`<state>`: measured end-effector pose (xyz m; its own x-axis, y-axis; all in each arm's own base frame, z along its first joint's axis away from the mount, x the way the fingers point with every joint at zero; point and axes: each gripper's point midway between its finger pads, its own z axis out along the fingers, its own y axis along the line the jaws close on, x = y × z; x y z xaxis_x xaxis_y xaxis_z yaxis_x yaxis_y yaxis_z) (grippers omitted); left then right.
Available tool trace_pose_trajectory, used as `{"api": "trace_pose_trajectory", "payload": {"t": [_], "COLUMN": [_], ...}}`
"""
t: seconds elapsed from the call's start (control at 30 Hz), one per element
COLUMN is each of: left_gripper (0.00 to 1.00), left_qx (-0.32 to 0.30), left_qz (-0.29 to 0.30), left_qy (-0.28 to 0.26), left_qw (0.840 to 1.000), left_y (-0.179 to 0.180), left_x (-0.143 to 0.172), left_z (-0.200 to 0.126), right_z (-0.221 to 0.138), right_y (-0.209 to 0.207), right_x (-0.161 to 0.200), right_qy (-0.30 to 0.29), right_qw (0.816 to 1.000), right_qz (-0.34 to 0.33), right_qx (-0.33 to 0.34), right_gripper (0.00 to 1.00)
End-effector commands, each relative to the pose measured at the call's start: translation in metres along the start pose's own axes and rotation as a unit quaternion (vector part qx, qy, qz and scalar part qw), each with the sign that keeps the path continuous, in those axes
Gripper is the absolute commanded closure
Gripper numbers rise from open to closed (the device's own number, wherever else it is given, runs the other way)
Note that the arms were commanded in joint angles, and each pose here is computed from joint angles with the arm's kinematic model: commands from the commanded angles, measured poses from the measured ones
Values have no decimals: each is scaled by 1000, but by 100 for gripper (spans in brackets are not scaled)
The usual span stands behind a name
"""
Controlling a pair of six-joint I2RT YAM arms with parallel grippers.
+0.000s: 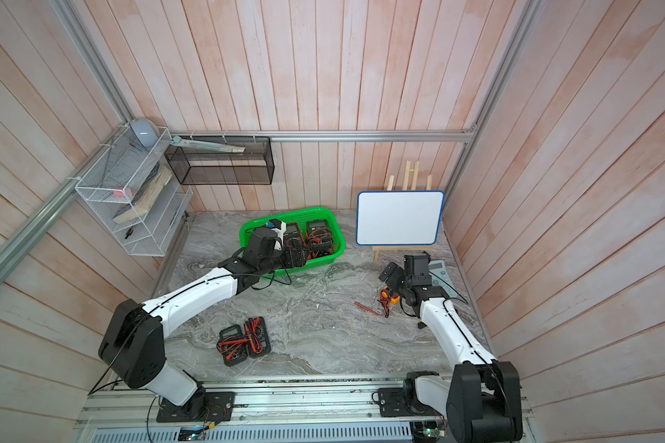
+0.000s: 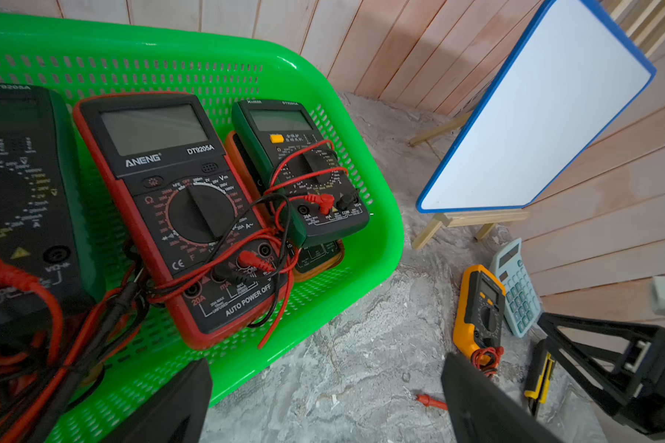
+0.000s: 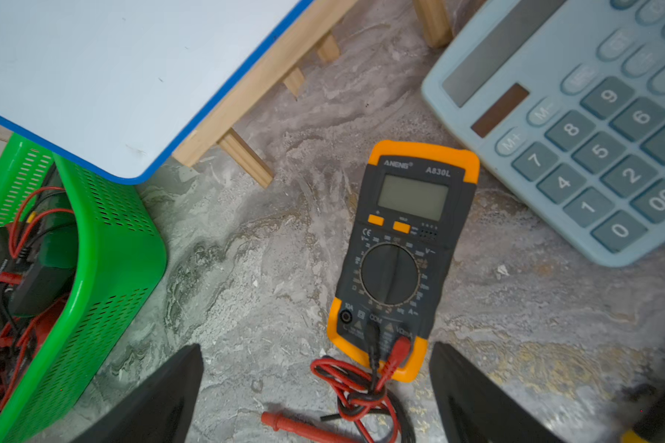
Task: Put the multimeter into the basket
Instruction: Pick up the multimeter from the center of the board.
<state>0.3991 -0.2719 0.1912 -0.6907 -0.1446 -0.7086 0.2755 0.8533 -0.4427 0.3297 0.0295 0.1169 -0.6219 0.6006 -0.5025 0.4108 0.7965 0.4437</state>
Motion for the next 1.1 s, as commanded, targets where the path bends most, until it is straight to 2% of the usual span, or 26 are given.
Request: {"api": "trace_pose_trajectory", "payload": {"t": [0.0, 0.4, 0.67, 1.07], "left_gripper": [0, 0, 0, 0], "left_qx": [-5, -6, -11, -19], "left_qz": [7, 8, 4, 1], "left_qy": [2, 15, 18, 18], "left_qw": [1000, 1000, 1000, 1000], "left_y": [-2, 1, 6, 12], "left_x": [0, 9, 15, 20], "left_z": [5, 11, 13, 12], "right_z": [1, 23, 36, 63], "right_y": [-8, -35, -34, -44], "right_x": [10, 14, 0, 2], "right_qy": [15, 23, 25, 49], "right_qw": [1000, 998, 996, 992], "right_qz": [10, 37, 45, 51], "right_qx": [5, 50, 66, 109], "right_gripper": [2, 2, 2, 2]}}
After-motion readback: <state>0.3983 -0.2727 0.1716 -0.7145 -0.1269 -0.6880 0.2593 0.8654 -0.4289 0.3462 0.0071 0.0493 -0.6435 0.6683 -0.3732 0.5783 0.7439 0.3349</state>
